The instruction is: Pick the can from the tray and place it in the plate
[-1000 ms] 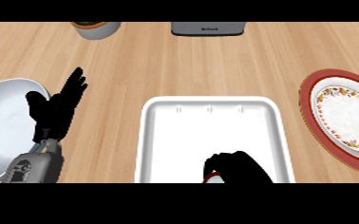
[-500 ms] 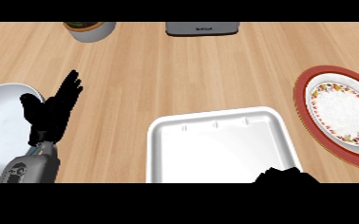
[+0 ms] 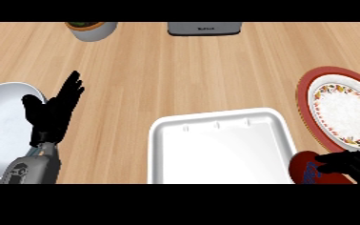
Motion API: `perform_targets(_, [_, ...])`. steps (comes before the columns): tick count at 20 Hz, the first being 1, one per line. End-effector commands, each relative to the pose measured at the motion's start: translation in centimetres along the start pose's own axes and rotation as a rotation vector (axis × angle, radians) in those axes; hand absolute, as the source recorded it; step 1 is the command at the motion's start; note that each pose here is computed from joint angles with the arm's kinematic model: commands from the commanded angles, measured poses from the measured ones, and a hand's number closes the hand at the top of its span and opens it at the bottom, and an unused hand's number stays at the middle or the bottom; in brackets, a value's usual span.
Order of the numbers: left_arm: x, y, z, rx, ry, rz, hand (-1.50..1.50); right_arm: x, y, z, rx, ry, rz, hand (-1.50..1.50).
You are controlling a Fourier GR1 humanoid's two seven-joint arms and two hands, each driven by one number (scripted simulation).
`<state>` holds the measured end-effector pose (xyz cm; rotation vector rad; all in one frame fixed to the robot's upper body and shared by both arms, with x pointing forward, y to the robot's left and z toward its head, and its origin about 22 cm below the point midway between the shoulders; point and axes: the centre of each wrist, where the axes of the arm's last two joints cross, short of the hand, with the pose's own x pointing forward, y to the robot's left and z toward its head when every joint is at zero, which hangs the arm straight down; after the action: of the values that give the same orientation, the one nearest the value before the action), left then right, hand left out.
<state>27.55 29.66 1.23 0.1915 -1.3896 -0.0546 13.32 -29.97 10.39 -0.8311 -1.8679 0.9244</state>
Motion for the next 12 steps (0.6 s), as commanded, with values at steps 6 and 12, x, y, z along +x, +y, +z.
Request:
perform_targets(6, [1.0, -0.7, -0.2, -0.018, -0.008, 0.002, 0.00, -7.4, -3.5, -0.7, -0.133, 0.200, -0.113, 1.50])
perform_targets(12, [1.3, -1.2, -0.3, -0.042, -0.026, 0.009, 0.00, -14.8, -4.5, -2.2, -0.163, 0.296, -0.088, 1.50])
